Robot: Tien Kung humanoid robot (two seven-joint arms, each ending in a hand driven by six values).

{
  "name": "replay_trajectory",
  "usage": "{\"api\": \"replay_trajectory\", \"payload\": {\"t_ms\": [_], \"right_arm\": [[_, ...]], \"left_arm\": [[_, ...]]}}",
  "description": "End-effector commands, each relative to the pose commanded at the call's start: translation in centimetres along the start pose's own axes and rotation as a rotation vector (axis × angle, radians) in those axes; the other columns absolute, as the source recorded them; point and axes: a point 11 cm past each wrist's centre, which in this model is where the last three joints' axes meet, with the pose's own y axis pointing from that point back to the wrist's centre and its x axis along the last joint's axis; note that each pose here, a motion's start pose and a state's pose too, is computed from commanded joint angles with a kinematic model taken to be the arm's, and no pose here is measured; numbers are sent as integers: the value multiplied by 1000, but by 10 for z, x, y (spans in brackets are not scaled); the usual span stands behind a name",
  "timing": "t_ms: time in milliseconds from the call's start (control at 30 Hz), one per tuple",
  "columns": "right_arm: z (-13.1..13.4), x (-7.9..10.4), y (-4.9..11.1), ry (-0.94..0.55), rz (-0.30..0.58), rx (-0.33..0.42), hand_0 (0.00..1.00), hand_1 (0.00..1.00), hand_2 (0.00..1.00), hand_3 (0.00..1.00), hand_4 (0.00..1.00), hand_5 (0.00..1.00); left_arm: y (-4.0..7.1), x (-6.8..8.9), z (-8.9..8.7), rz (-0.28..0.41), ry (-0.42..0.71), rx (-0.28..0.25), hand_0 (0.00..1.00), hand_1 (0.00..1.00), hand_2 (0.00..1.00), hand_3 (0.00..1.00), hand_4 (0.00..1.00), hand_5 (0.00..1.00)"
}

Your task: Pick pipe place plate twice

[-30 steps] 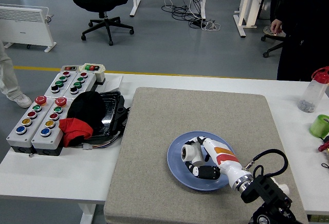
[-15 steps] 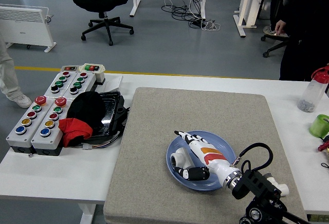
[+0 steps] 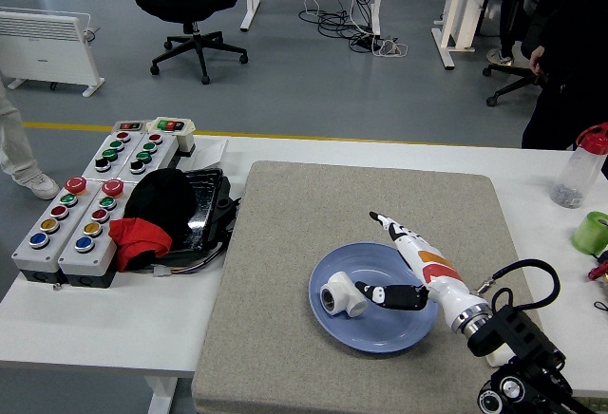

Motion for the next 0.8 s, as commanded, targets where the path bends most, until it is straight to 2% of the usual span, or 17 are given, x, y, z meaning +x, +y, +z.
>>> {"api": "replay_trajectory", "payload": {"t_ms": [133, 200, 300, 433, 633, 800], "right_arm": [[19, 25, 15, -8, 38, -57, 998, 945, 998, 998, 826, 419], [32, 38, 29, -5, 53, -87, 998, 940, 998, 981, 822, 420], [44, 47, 47, -9, 65, -103, 998, 940, 998, 981, 822, 420], [54, 52, 70, -3, 71, -93, 998, 933, 998, 962, 830, 425], [70, 46, 109, 40, 33, -48, 998, 928, 998, 937, 847, 421], [83, 41, 125, 63, -6, -65, 993, 924, 998, 926, 842, 415]], "left_arm": [[0, 1, 1, 3, 0, -2, 715, 739, 704, 648, 396, 998], [0, 2, 1, 5, -1, -3, 715, 739, 706, 649, 396, 998], [0, 3, 2, 7, -1, -4, 715, 739, 706, 649, 396, 998], [0, 3, 3, 8, -1, -6, 715, 739, 704, 648, 396, 998], [1, 4, 6, 9, 5, -12, 716, 739, 704, 648, 396, 998], [1, 4, 8, 9, 4, -17, 717, 739, 704, 647, 396, 998]]}}
